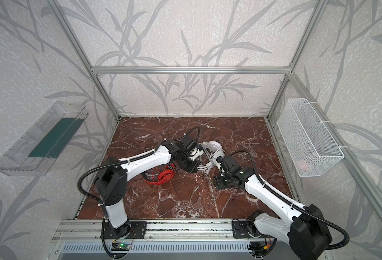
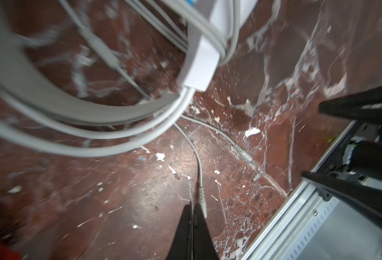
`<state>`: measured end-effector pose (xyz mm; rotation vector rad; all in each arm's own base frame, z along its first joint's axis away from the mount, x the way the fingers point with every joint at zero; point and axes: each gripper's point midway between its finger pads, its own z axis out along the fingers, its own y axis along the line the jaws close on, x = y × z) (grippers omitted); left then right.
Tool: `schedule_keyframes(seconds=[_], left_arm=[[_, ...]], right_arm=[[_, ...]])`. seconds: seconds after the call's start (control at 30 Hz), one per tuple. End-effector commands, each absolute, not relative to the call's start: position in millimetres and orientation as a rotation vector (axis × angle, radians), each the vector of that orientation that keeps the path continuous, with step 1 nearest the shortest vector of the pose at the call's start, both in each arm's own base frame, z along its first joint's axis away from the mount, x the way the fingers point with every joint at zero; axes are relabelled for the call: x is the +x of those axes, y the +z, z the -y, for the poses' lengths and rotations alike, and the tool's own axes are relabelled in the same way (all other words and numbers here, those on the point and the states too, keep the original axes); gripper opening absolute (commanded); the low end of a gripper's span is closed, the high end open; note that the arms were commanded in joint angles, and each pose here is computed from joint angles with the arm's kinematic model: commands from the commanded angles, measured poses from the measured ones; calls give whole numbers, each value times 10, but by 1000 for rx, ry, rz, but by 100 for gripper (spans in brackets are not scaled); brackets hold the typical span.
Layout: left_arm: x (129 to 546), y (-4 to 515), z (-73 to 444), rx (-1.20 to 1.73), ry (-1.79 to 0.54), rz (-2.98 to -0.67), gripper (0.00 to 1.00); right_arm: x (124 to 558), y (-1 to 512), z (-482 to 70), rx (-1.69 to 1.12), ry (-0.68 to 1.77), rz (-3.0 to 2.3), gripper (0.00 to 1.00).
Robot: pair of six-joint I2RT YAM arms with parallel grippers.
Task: Wrap the headphones
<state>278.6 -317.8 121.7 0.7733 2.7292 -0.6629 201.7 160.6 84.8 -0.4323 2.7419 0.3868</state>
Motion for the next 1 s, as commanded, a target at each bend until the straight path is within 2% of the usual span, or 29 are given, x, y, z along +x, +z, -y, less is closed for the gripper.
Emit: schedule_keyframes(seconds=[0.0, 0.07, 0.13, 0.2, 0.27, 0.47, 0.67, 0.77, 0.97], left_arm=[[3066, 1486, 2775, 508, -636, -2682, 10], [3192, 1581, 2509, 390, -610, -2652, 19], [3324, 1626, 2184, 249, -503, -2616, 37], [3405, 1652, 1922, 162, -409, -2573, 49], [3491, 1685, 1700, 65, -370, -2525, 62], [3549, 1661, 1330, -106, -359, -2509, 75], [3482, 1636, 1170, -146, -339, -2510, 86], [3465, 1617, 1123, -159, -354, -2512, 92], [3430, 1583, 1083, -158, -370, -2524, 93]], right_arm=[[2078, 861, -1722, -367, 354, -2736, 71], [2101, 832, -1810, -363, 323, -2747, 72], [2136, 775, -1889, -362, 256, -2761, 73], [2171, 709, -1972, -353, 214, -2777, 74], [2228, 667, -2111, -352, 196, -2779, 80], [2307, 548, -2332, -305, 114, -2834, 83], [2231, 274, -2226, -215, -57, -2965, 82], [2153, 160, -2137, -221, -143, -3016, 79], [1996, 54, -2027, -222, -182, -3078, 66]])
